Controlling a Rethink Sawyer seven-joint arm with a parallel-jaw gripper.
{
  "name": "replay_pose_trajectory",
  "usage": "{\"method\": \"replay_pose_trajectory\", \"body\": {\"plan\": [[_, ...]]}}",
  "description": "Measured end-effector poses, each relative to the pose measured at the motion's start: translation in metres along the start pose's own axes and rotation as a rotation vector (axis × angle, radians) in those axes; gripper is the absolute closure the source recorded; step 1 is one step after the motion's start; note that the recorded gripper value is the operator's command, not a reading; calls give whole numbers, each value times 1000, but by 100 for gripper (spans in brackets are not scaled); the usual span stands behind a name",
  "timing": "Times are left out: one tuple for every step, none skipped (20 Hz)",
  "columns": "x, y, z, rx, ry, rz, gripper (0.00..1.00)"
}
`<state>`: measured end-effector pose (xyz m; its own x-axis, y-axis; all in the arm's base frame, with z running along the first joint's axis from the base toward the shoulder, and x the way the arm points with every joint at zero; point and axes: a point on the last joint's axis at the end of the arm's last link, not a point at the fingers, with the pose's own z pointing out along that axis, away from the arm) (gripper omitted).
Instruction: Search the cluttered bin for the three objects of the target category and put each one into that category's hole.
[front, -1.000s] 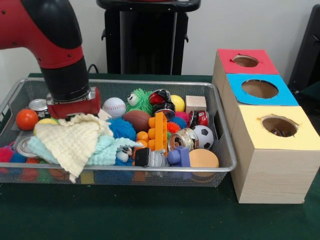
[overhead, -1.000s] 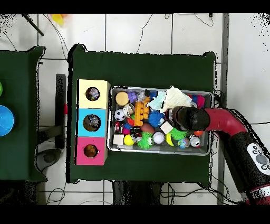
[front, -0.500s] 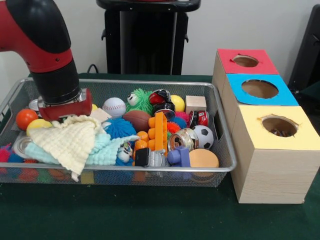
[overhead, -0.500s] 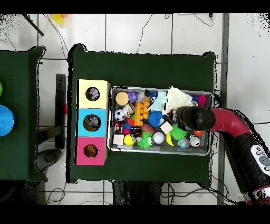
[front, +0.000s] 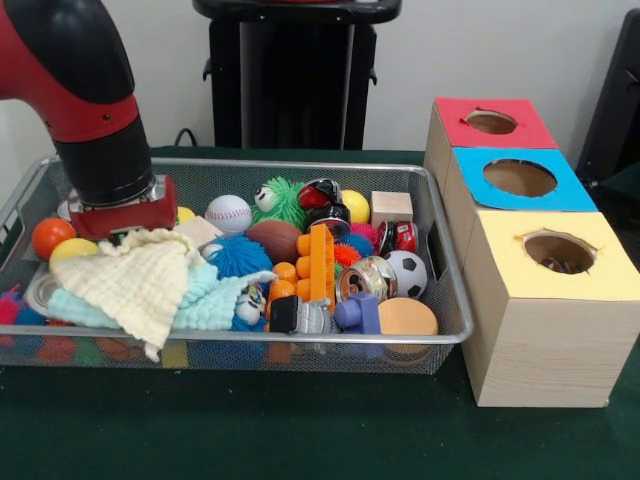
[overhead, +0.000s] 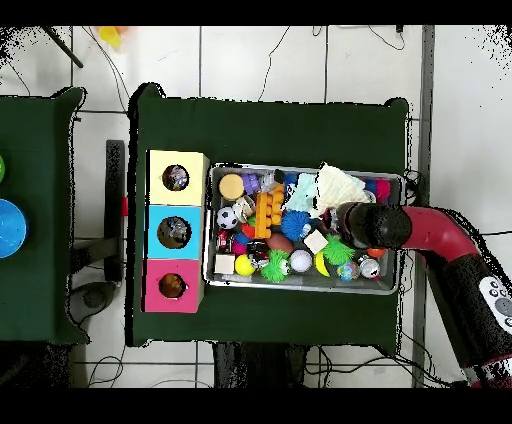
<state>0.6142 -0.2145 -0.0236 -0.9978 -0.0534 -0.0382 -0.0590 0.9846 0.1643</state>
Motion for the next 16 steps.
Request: {"method": "replay_pose_trajectory", "body": {"plan": [[0, -1, -1, 3, -1, -1, 0], [-1, -1, -4, 7, -3, -3, 0], [-1, -2, -6, 11, -4, -5, 0], [-2, -4, -14, 24, -8, -9, 0], [-3, -5, -17, 31, -11, -11, 0], [-4, -6, -19, 34, -13, -11, 0], [-5, -8, -24, 43, -16, -13, 0], [-6, -10, -28, 52, -21, -14, 0], [-7, -13, -33, 61, -25, -14, 0], [-7, -16, -38, 70, -29, -14, 0], [-8, -22, -45, 84, -36, -11, 0], [-8, -24, -48, 89, -39, -10, 0], [-8, -28, -52, 97, -42, -8, 0], [-8, -32, -57, 106, -46, -5, 0], [-7, -40, -64, 120, -52, 1, 0], [-6, -43, -66, 127, -54, 5, 0]]}}
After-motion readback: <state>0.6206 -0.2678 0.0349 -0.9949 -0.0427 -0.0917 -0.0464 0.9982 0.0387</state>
